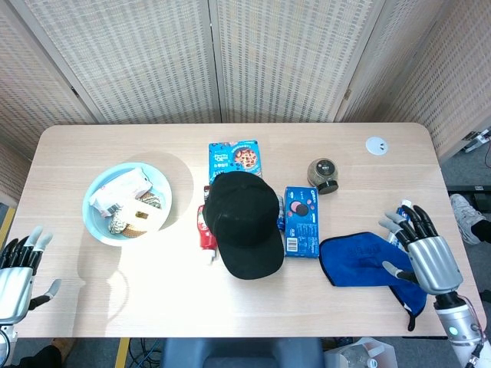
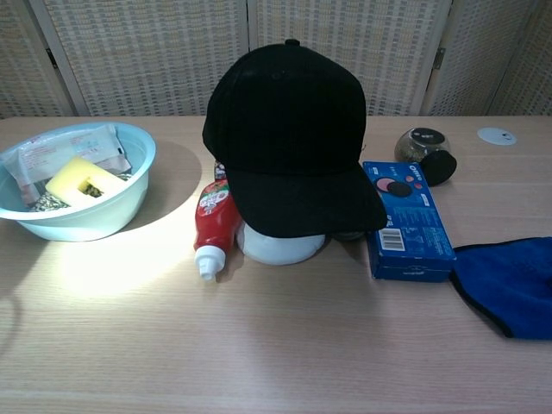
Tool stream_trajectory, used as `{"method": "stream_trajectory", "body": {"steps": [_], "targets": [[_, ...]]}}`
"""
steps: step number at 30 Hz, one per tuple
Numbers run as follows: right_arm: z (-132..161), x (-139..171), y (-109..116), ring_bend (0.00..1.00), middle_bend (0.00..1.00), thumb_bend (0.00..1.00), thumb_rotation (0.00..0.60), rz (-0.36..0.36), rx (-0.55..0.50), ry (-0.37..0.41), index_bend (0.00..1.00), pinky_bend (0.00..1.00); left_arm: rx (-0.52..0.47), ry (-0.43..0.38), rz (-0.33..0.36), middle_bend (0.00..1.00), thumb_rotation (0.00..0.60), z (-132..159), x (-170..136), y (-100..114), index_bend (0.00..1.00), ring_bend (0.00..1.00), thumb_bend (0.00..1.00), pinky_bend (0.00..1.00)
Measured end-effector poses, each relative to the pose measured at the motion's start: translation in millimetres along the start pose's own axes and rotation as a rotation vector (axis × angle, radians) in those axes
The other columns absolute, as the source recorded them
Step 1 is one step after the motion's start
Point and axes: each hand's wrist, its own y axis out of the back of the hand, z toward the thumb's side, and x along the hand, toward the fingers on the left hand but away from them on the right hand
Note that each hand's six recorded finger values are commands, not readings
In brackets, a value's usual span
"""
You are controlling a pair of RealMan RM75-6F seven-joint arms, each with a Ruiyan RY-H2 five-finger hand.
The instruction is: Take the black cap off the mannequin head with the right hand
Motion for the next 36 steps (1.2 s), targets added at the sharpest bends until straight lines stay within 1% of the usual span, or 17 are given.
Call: {"method": "stream_trajectory", "body": {"steps": [4,5,11,18,23,26,29,36], "targets": [[19,-14,-2,0.03,0.19,0.02,0.6,-0.001,-0.003,0.075,0.26,0.0,0.001,0.002,0.0,0.01,0.6,0,-1,0,0.04,0.07,0.25,0.03],[24,-17,-3,0.03,0.19,0.0,0.6,0.0,-0.004,0.092,0.27,0.0,0.001,0.005,-0.001,0.01,0.6,-1,-1,0,0.04,0.07,0.25,0.03],[58,-39,-9,0.03,0.19,0.0,0.6,-0.009,-0.017,0.199,0.31,0.0,-0.004,0.013,-0.006,0.01,0.6,0,-3,-1,0.04,0.07,0.25,0.03],[100,-56,-23,0.03,0.17,0.0,0.6,-0.029,-0.051,0.306,0.32,0.0,-0.005,0.03,-0.004,0.01,0.6,-4,-7,0,0.04,0.07,0.25,0.03],[119,-59,-35,0.03,0.11,0.0,0.6,-0.024,-0.058,0.362,0.32,0.0,-0.004,0.041,-0.011,0.01,0.6,-7,-9,-1,0.04,0.08,0.25,0.03],[126,-59,-43,0.02,0.09,0.0,0.6,-0.02,-0.053,0.39,0.3,0.0,-0.004,0.046,-0.015,0.01,0.6,-8,-10,-2,0.04,0.08,0.25,0.03],[130,-57,-50,0.02,0.08,0.0,0.6,-0.025,-0.05,0.409,0.28,0.0,-0.006,0.048,-0.024,0.01,0.6,-7,-10,-3,0.04,0.08,0.25,0.03],[138,-54,-67,0.02,0.07,0.0,0.6,-0.057,-0.039,0.44,0.28,0.0,-0.005,0.031,-0.031,0.01,0.6,-1,-8,-5,0.04,0.08,0.25,0.03]]}}
